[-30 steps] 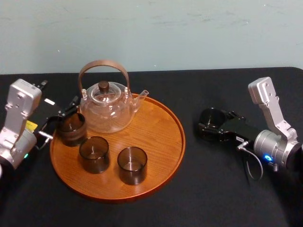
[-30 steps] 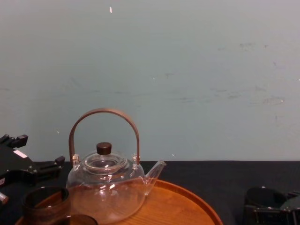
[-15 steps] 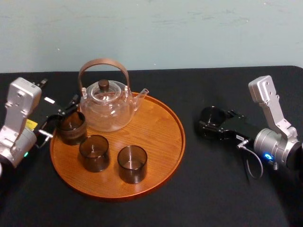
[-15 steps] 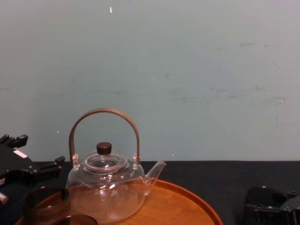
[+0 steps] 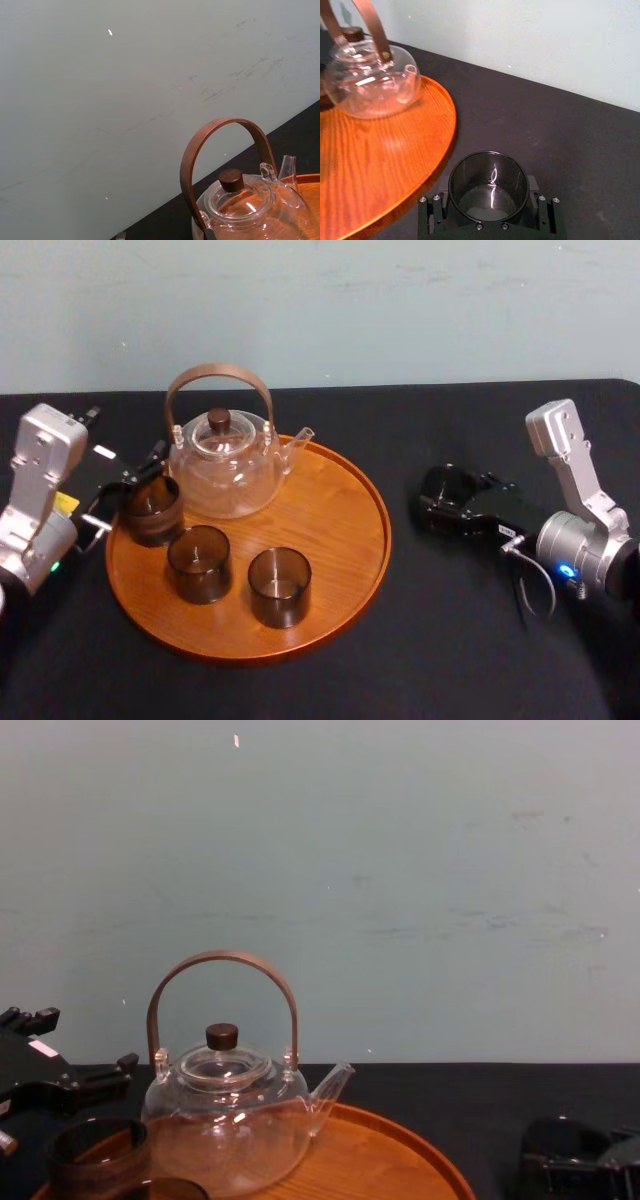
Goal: Pick up the glass from the table and place it on the tray.
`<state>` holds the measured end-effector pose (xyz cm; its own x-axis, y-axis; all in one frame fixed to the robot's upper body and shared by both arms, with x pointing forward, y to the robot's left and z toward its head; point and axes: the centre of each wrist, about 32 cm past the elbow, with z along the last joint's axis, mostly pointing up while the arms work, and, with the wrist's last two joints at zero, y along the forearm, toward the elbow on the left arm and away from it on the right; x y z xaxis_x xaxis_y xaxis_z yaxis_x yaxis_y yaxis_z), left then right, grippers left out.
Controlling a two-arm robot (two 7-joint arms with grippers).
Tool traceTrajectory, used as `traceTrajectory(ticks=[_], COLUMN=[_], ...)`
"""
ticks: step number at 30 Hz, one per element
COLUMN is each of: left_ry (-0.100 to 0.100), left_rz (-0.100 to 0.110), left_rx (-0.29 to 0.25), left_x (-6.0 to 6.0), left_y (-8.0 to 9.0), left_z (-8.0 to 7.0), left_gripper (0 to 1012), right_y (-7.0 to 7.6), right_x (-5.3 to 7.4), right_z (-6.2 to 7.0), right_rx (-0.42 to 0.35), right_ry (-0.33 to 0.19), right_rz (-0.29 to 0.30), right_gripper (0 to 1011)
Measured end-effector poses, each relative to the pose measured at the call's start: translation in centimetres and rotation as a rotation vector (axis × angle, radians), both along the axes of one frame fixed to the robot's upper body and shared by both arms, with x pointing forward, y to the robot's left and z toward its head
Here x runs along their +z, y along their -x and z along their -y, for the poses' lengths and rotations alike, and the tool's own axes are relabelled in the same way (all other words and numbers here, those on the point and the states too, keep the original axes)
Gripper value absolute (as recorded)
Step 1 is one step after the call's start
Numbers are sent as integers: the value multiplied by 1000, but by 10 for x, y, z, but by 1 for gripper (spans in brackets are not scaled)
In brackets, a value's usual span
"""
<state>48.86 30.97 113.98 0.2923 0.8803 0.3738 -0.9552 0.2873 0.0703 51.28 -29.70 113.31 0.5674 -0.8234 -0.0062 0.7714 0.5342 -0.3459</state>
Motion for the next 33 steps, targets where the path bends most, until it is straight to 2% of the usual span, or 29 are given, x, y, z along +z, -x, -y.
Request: traceTrajectory(ticks=[5, 12, 23, 33], left_ry=[0, 0, 0, 0], left_rz=[0, 0, 0, 0], left_rx=[0, 0, 0, 0], left_x=[0, 0, 0, 0], left_y=[0, 0, 0, 0], left_z=[0, 0, 0, 0], left_gripper=[1001, 1001, 1001, 1001], right_y=[-1, -2, -5, -11], right_x=[7, 24, 44, 46], right_z=[-2, -14, -47, -76], right_rx=[40, 97, 209, 307], right_ry=[-21, -6, 16, 13], right_rz=[7, 11, 40, 55], right_gripper=[904, 904, 904, 904])
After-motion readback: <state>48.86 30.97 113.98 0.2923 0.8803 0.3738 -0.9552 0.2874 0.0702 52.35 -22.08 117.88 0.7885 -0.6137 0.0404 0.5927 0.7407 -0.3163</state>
